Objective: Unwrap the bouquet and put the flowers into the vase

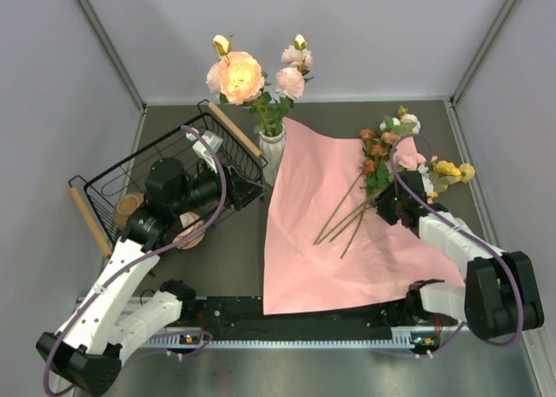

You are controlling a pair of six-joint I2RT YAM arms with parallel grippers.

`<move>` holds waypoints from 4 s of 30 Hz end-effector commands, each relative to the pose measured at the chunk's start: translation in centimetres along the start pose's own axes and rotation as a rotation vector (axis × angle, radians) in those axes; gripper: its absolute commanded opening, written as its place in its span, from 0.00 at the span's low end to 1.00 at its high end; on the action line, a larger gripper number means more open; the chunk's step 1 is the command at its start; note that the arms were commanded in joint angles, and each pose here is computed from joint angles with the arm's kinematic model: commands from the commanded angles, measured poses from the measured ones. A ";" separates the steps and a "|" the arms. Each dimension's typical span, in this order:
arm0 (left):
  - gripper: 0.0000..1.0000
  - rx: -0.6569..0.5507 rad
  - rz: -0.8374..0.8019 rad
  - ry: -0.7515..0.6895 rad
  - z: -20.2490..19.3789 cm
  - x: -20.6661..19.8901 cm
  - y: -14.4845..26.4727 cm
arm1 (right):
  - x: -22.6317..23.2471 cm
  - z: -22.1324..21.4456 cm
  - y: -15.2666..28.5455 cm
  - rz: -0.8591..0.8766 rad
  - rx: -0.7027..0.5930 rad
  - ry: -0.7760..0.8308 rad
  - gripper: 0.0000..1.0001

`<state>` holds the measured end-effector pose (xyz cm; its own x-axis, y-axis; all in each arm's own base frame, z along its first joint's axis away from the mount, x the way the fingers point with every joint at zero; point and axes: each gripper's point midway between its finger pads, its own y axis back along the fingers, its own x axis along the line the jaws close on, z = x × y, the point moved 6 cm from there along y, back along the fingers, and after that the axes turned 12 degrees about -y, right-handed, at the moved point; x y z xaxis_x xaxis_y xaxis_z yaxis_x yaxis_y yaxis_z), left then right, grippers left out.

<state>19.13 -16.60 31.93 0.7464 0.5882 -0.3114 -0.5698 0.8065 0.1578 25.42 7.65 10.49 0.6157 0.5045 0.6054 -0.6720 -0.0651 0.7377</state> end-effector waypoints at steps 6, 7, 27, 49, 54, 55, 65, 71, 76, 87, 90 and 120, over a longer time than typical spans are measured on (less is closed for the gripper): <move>0.59 -0.043 -0.159 0.049 1.0 -3.0 1.3 | 0.4 0.2 -2.7 0.001 -0.014 -0.082 0.14; 0.58 -0.046 -0.168 0.048 1.1 -3.2 1.4 | 0.5 0.2 -2.8 0.002 -0.013 -0.079 0.08; 0.58 -0.033 -0.208 0.070 0.7 -4.2 0.3 | -0.5 0.2 -4.1 -0.001 0.000 -0.067 0.19; 0.92 -0.096 -0.383 0.126 3.1 -6.4 -4.2 | 8.6 -1.0 18.6 1.117 -0.044 0.573 0.00; 0.94 -0.125 -0.436 0.130 4.6 -8.2 -5.7 | 10.1 -5.5 21.7 1.307 0.142 0.727 0.00; 0.94 -0.118 -0.441 0.139 4.7 -8.3 -6.5 | 10.2 -6.1 22.0 1.322 0.154 0.746 0.00; 0.82 -0.095 -0.489 0.167 5.4 -9.2 -9.0 | 10.4 -11.4 23.4 1.399 0.339 0.856 0.00; 0.38 -0.137 -0.513 0.135 6.7 -9.7 -8.7 | 9.9 -12.2 22.3 1.347 0.382 0.898 0.00; 0.00 -0.170 -0.489 0.053 7.9 -9.8 -8.2 | 10.2 -11.7 21.5 1.267 0.326 0.888 0.08; 0.00 -0.401 -0.029 -0.495 18.6 -7.8 -2.9 | 7.0 -2.5 16.8 0.612 -0.262 0.579 0.99; 0.00 -0.475 0.065 -0.546 20.8 -7.3 -2.2 | 6.5 -2.2 17.0 0.618 -0.276 0.541 0.99; 0.00 -0.473 0.320 -0.400 20.6 1.7 -8.9 | 5.5 -2.5 16.3 0.577 -0.243 0.543 0.99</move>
<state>31.47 -21.20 49.33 0.5523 0.8224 0.1369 -0.7913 0.5688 -0.2245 16.60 11.74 25.47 -0.1192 0.7959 0.5936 -0.9254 -0.3057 0.2241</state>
